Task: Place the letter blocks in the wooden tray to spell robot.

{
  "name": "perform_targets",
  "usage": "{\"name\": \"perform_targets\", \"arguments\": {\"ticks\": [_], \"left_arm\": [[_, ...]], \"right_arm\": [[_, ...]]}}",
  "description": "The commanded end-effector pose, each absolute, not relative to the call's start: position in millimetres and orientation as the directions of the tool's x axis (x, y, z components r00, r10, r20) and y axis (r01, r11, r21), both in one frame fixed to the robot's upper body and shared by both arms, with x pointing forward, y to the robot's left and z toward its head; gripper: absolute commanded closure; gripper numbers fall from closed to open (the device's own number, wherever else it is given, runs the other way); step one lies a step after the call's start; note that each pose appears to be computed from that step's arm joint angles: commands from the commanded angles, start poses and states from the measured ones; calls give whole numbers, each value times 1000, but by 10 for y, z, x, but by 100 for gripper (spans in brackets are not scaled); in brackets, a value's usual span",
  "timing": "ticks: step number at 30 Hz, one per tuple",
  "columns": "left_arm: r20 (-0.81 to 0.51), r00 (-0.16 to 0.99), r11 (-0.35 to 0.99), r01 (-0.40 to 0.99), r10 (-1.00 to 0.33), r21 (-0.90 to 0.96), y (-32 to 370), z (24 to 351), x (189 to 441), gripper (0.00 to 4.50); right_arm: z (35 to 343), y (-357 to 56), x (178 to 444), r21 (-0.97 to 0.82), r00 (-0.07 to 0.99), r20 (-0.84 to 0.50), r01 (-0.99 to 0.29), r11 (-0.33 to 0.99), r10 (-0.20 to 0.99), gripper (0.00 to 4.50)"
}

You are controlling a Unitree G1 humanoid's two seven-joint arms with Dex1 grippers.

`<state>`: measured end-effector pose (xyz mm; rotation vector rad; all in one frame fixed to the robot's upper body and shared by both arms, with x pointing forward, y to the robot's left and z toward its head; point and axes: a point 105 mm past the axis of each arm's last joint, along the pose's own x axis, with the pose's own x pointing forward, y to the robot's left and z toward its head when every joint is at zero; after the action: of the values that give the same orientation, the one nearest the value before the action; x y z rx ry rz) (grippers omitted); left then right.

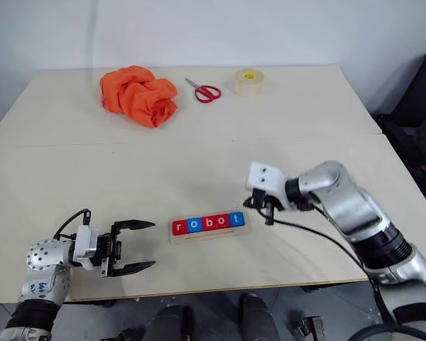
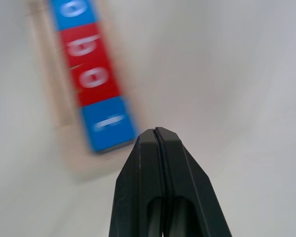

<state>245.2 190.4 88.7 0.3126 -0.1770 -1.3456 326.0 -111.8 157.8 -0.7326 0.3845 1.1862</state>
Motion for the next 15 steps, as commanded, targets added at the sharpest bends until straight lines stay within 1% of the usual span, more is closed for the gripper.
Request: {"name": "perform_targets", "arguments": {"ticks": [1, 4, 9, 15], "left_arm": [[-47, 210, 182, 923, -977, 340, 1883, 925, 2445, 0], [-47, 211, 182, 922, -976, 342, 1886, 933, 2432, 0], [-47, 219, 190, 919, -975, 344, 1889, 940, 2410, 0], [-51, 227, 197, 919, -973, 343, 1907, 939, 2382, 0]], "right_arm": [[1511, -1100, 3344, -328, 356, -625, -927, 180, 694, 448], [1424, -1053, 3424, -334, 357, -625, -926, 175, 694, 448], [1335, -977, 3463, -332, 345, -620, -929, 163, 705, 448], [1300, -959, 3352, -307, 294, -631, -944, 117, 718, 448]]}}
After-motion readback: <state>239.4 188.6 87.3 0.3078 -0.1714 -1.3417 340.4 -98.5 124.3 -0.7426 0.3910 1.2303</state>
